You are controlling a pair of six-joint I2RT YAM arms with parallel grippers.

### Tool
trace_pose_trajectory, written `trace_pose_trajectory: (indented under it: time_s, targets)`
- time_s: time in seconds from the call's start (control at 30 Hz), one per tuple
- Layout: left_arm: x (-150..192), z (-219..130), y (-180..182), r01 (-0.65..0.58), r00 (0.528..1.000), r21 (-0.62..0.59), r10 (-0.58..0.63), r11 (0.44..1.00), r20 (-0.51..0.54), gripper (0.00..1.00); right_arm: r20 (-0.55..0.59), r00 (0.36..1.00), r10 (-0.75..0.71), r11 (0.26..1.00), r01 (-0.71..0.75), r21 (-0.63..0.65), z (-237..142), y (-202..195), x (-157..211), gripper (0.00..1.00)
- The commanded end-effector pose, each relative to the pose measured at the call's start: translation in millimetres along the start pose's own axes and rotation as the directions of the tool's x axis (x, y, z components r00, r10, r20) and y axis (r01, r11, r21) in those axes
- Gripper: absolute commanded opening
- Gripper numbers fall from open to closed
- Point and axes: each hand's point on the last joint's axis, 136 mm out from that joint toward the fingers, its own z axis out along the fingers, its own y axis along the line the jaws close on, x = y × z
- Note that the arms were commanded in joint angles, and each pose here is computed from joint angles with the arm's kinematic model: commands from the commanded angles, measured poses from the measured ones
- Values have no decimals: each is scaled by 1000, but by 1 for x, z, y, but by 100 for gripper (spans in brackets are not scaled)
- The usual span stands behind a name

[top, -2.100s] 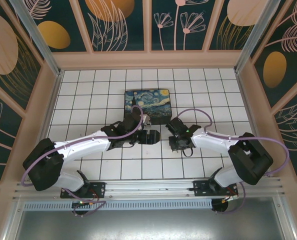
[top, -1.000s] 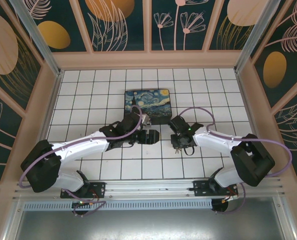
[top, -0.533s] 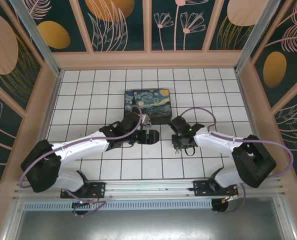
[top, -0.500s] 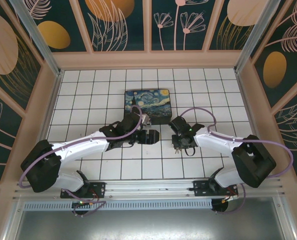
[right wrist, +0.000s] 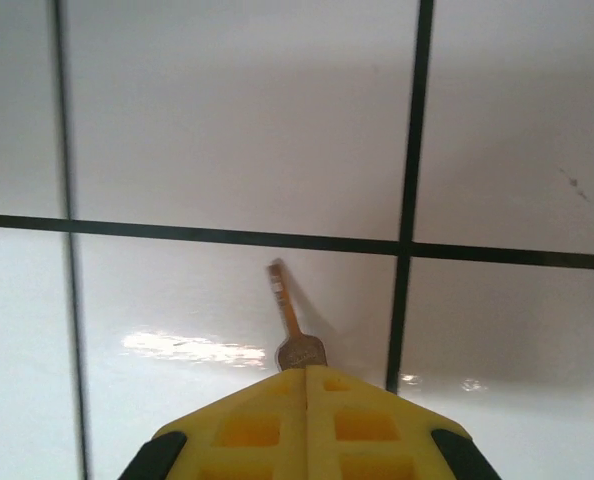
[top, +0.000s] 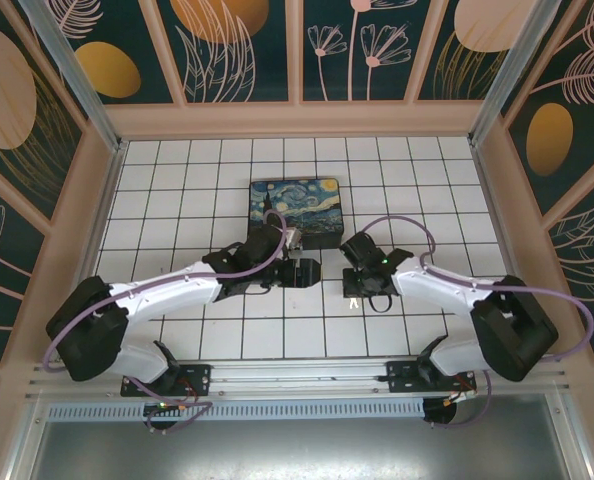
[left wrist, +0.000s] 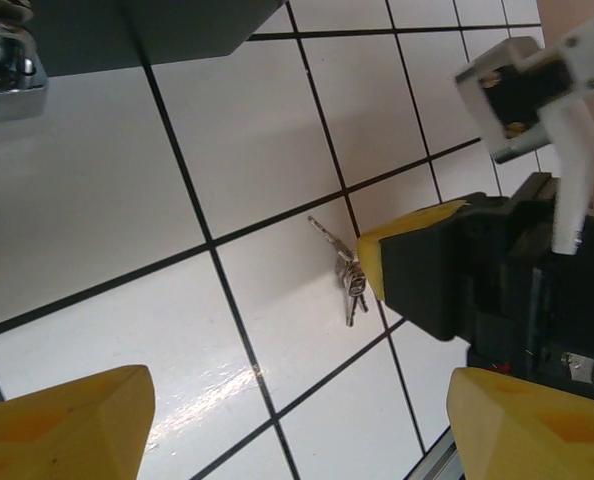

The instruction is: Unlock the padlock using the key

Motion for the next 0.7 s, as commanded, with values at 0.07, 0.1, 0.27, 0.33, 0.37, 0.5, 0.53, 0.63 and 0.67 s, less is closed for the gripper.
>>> trace_pose_trajectory:
  time_s: [0.07,0.1,0.27,0.33,0.37,0.5,0.53,0.63,0.67]
  targets:
    - [0,12,-10,39,999,58,-39,998,-8,73,46,999,16,990,-10,-140,-25,22,-10,1]
    - [-1,13,-13,39,999,75,-39,996,-7,71,49,999,14,988,-7,-156,-29,25,-11,1]
    - [-2,22,-28,31,1000,179,-29,983,-11,61,98,995,6,965,20,-263,-58,43,-22,0]
    - [1,28,-34,71,997,246,-65,967,-36,61,114,993,4,955,30,-296,-70,50,-27,0]
    - [3,31,-35,103,994,270,-93,957,-49,61,121,993,3,952,35,-305,-76,53,-30,0]
    - [0,32,-46,160,987,361,-151,919,-53,61,132,991,3,943,41,-330,-88,59,-36,0]
    - [-2,30,-49,167,986,377,-160,911,-50,60,132,991,6,940,40,-340,-90,61,-37,0]
    - [-5,28,-52,159,987,383,-158,910,-34,57,134,991,26,935,24,-354,-94,63,-39,0]
    - [-5,27,-51,151,988,381,-150,912,-31,57,133,991,31,932,19,-362,-95,64,-40,0]
